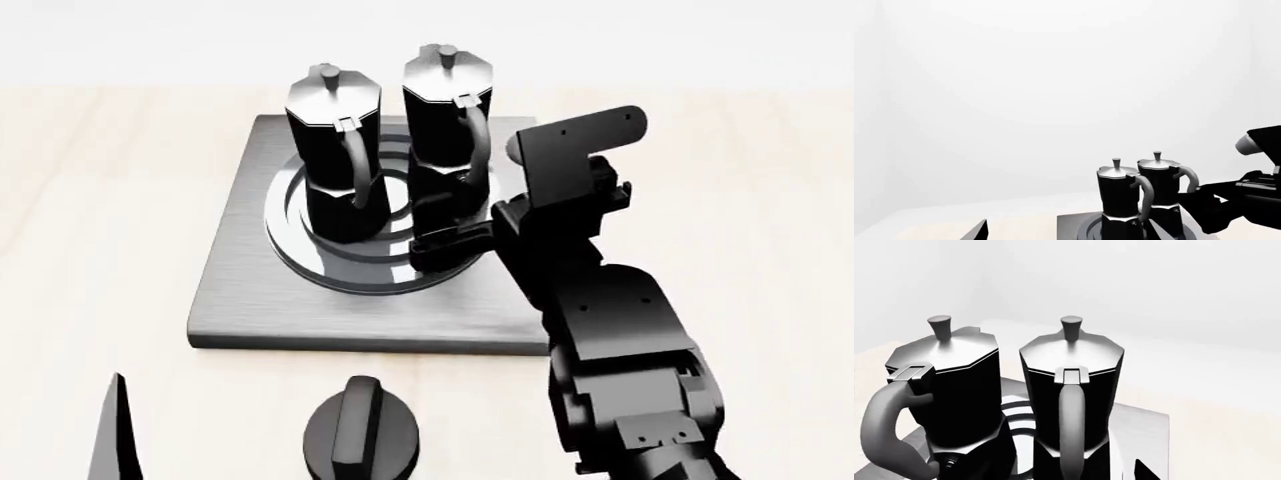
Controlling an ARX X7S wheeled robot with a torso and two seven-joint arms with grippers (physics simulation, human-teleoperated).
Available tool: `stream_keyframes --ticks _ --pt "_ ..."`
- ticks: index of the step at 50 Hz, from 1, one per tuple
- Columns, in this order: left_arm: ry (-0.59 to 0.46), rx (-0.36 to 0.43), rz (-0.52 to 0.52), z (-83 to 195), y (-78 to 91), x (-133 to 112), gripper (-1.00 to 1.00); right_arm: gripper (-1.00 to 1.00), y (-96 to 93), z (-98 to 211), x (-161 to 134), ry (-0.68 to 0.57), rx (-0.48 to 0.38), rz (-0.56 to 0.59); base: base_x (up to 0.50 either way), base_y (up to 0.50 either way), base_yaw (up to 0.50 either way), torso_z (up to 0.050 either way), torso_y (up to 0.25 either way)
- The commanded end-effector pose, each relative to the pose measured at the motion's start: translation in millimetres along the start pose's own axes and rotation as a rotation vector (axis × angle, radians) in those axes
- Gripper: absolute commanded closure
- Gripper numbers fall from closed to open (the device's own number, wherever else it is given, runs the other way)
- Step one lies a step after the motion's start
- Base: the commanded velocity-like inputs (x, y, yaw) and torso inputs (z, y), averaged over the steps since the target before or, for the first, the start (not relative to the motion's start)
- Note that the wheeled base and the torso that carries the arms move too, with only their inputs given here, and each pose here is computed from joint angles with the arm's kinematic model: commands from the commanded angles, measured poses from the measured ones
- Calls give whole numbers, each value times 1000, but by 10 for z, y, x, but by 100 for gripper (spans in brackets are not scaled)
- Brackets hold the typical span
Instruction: Put both moka pots on the stove.
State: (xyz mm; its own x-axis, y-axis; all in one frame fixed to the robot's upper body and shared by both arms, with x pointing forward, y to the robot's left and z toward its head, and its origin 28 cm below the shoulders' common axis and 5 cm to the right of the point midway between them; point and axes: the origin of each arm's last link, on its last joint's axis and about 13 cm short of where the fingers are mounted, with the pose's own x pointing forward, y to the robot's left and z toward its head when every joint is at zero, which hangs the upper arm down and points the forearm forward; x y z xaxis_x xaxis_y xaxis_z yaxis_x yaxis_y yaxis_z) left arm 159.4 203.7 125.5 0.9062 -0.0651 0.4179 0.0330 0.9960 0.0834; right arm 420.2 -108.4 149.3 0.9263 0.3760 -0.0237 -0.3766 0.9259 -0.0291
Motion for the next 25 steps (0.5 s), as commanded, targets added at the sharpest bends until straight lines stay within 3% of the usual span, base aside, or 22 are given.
stream_keyframes --ticks 1,9,16,20,21,25 --pt "1 0 -1 -3 -6 -3 -100 -100 25 71 -127 -66 17 0 0 0 0 0 0" --pt "0 1 -4 -2 -23 -23 -100 -100 204 294 -551 -251 22 -4 0 0 0 0 0" --pt "-1 0 -5 -2 -26 -15 -100 -100 385 552 -959 -498 -5 -119 0 0 0 0 0" --pt "-3 1 -3 3 -23 -18 -100 -100 466 588 -1112 -571 -40 -156 0 0 0 0 0" --pt "-2 1 -4 2 -24 -17 -100 -100 487 603 -1162 -586 7 -151 0 0 0 0 0" --pt "-2 0 -4 2 -23 -16 -100 -100 516 579 -1274 -604 -17 -168 0 0 0 0 0"
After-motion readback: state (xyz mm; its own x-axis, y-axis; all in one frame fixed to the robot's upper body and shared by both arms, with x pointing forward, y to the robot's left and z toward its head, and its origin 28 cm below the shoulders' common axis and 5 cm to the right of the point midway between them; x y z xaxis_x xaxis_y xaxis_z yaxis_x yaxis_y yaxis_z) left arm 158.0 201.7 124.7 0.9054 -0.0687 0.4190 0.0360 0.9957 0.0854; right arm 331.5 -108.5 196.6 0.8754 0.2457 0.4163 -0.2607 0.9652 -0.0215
